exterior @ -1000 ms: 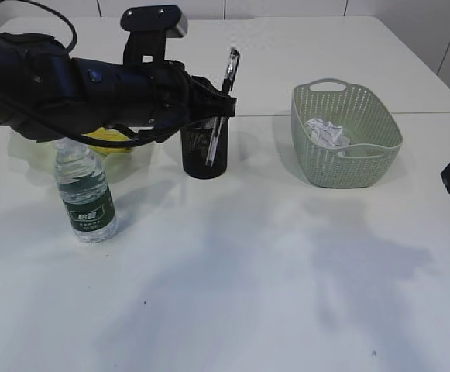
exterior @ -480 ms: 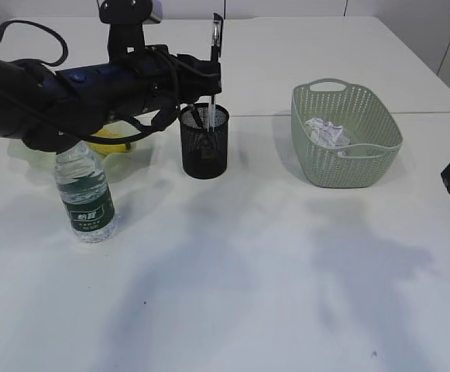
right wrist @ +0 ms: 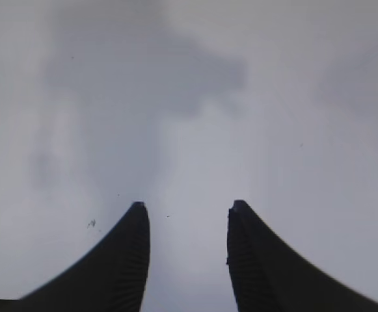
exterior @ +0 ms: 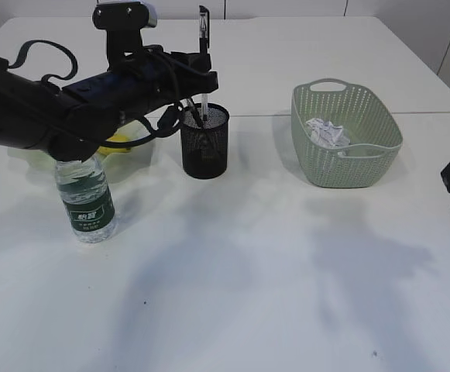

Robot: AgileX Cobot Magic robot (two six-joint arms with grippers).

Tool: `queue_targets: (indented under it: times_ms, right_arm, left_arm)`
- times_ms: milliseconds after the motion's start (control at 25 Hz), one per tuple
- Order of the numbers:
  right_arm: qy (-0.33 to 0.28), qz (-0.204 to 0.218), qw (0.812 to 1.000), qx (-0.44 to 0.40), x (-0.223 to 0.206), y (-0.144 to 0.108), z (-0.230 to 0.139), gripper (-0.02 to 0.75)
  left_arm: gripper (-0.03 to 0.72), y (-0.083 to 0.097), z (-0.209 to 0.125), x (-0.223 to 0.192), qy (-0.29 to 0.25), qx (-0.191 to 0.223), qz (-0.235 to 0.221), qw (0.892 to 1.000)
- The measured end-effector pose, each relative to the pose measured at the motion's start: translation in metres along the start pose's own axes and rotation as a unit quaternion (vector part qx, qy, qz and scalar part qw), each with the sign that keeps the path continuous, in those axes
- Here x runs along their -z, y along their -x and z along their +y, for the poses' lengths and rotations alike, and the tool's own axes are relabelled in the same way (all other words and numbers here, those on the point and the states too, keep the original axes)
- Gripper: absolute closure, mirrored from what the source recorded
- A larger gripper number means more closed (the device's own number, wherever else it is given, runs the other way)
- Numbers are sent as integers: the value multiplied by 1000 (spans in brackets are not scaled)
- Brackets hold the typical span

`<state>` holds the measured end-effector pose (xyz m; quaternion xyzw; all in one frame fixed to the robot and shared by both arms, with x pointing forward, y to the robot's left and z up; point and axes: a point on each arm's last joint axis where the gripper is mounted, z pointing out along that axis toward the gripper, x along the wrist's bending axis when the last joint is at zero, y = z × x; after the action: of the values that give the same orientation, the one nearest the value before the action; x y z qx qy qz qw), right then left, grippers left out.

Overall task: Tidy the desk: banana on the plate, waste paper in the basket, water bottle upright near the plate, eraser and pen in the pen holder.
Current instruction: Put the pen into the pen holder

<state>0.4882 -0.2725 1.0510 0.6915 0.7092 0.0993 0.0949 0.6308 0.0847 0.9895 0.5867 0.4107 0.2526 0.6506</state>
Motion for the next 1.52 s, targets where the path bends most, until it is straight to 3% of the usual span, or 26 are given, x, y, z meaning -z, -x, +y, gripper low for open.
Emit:
queue_targets:
  times_ms: [400, 640, 1040, 1520]
  right_arm:
    - [3, 0, 1000, 0, 0, 0, 1, 433]
    - [4, 0, 1000, 0, 0, 0, 1, 433]
    - [7, 1, 1000, 0, 0, 0, 1, 433]
    - [7, 1, 1000, 0, 0, 0, 1, 433]
  left_arm:
    - [661, -2, 5, -28, 22, -7, 5, 1000]
    - [661, 0, 1, -31, 28, -5, 60, 998]
    - [661, -2, -13, -33, 15, 2, 106, 994]
    - [661, -2, -17, -46, 33, 0, 107, 994]
